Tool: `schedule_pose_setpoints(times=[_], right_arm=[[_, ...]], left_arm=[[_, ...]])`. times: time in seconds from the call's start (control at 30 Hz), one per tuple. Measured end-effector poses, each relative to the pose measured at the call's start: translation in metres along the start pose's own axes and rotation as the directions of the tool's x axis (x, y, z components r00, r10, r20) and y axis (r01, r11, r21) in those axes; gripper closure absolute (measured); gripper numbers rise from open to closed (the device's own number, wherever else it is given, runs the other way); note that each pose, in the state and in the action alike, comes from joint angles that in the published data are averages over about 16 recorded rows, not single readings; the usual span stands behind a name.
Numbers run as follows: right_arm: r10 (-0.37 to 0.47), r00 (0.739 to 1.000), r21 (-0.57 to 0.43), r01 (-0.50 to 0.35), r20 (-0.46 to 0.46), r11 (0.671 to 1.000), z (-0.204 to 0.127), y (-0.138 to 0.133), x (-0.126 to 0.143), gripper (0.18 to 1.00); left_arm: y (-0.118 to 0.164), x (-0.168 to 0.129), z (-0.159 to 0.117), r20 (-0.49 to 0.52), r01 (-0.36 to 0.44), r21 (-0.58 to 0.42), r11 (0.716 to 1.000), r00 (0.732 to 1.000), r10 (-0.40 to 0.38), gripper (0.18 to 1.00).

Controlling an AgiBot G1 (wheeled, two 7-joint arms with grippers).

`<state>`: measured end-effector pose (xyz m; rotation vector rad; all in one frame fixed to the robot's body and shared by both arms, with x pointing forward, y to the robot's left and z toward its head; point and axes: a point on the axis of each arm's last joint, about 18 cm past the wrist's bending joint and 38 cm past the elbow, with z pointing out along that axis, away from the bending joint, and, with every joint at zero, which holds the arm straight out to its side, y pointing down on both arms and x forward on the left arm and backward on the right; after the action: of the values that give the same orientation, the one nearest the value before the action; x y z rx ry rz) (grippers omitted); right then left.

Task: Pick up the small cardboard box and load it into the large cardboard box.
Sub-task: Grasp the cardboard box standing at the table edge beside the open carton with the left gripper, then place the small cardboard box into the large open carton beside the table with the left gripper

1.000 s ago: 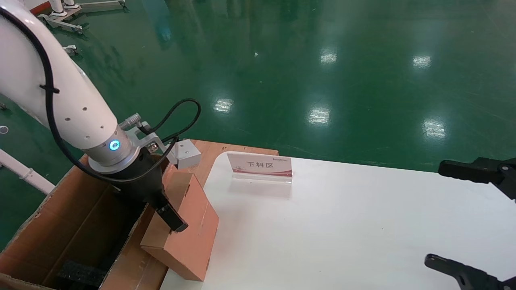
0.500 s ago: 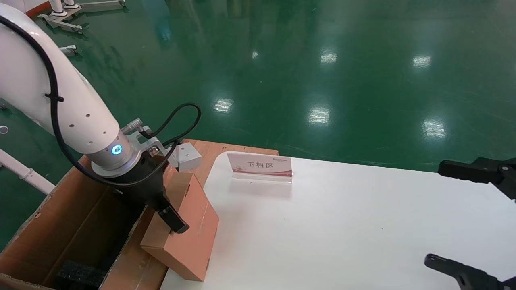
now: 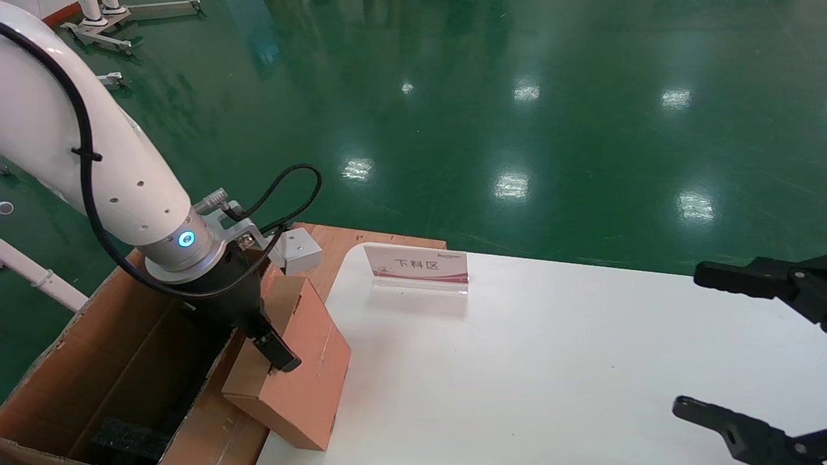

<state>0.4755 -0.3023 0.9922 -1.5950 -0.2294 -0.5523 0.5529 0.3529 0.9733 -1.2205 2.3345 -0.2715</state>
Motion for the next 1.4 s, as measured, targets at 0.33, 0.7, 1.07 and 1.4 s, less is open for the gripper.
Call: schedule_pose_setpoints(times=[0.33,0.7,1.07,1.4], right_arm=[[0.000,1.000,0.000,0.000,0.000,1.000,0.000,0.000,0.000,0.404],[0.000,1.000,0.000,0.000,0.000,1.000,0.000,0.000,0.000,0.665],[0.000,1.000,0.000,0.000,0.000,1.000,0.000,0.000,0.000,0.885],[0.000,1.000,0.000,0.000,0.000,1.000,0.000,0.000,0.000,0.970]], left_arm=[[0.000,0.000,0.000,0.002,0.000,-0.001,1.000,1.000,0.000,0.405],[0.000,0.000,-0.001,0.002,0.000,-0.002,1.000,1.000,0.000,0.666],[-0.003,0.000,-0.004,-0.009,0.008,0.013,1.000,1.000,-0.008,0.846],[-0.015,-0.003,-0.037,-0.048,0.043,0.112,0.993,0.998,-0.038,0.884]])
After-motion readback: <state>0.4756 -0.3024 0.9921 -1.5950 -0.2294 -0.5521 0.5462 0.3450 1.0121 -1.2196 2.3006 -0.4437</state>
